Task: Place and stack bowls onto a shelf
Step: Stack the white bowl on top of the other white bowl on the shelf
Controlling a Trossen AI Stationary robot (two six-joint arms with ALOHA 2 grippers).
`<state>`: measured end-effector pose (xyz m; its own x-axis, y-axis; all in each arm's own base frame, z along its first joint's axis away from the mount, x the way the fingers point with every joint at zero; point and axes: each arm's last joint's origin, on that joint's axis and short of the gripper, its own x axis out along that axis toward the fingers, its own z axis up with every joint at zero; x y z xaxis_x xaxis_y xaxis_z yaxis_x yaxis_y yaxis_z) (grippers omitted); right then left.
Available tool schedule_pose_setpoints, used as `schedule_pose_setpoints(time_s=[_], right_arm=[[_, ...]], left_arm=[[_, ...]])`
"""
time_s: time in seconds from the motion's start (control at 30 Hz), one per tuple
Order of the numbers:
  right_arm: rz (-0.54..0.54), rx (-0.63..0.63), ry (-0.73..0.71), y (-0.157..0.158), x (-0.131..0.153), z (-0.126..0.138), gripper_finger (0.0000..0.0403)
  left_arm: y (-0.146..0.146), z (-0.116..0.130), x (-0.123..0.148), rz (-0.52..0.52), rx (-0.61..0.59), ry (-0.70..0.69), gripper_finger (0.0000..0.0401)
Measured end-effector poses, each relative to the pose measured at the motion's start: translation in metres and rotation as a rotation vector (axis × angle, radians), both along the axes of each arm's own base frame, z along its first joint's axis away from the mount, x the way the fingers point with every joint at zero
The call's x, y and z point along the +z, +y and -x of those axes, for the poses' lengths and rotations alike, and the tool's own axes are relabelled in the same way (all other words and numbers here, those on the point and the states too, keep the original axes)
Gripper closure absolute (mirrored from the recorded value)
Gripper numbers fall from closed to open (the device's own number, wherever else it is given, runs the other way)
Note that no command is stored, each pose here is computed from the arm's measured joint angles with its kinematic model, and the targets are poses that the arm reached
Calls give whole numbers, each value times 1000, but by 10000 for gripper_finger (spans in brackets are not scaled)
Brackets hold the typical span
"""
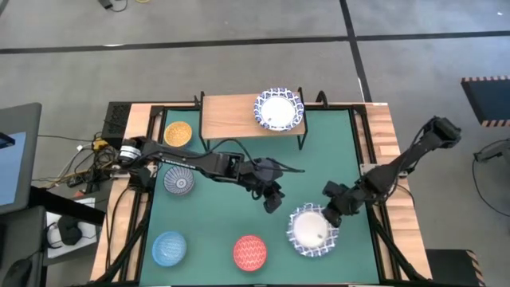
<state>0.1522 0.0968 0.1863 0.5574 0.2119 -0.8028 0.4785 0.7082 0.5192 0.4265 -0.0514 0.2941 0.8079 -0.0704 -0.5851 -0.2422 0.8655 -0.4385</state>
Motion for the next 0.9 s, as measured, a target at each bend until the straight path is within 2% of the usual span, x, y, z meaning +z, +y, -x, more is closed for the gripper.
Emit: schedule_pose_setpoints(time_s=[0.27, 0.47, 0.7, 0.8, 0.9], right_arm=[[-65, -121, -112, -16, 32, -5, 383], [-114, -198, -209, -36, 50, 5, 381], [-129, -291, -302, -54, 61, 11, 381], [-115, -305, -327, -59, 64, 12, 381], [-108, -322, -336, -62, 65, 11, 381]], left_arm=[[-1, 1, -6, 79, 14, 55, 210], [0, 8, 6, 125, 10, 47, 206], [8, 7, 6, 178, 41, 50, 206], [12, 7, 4, 196, 67, 66, 218], [13, 7, 4, 213, 82, 71, 255]])
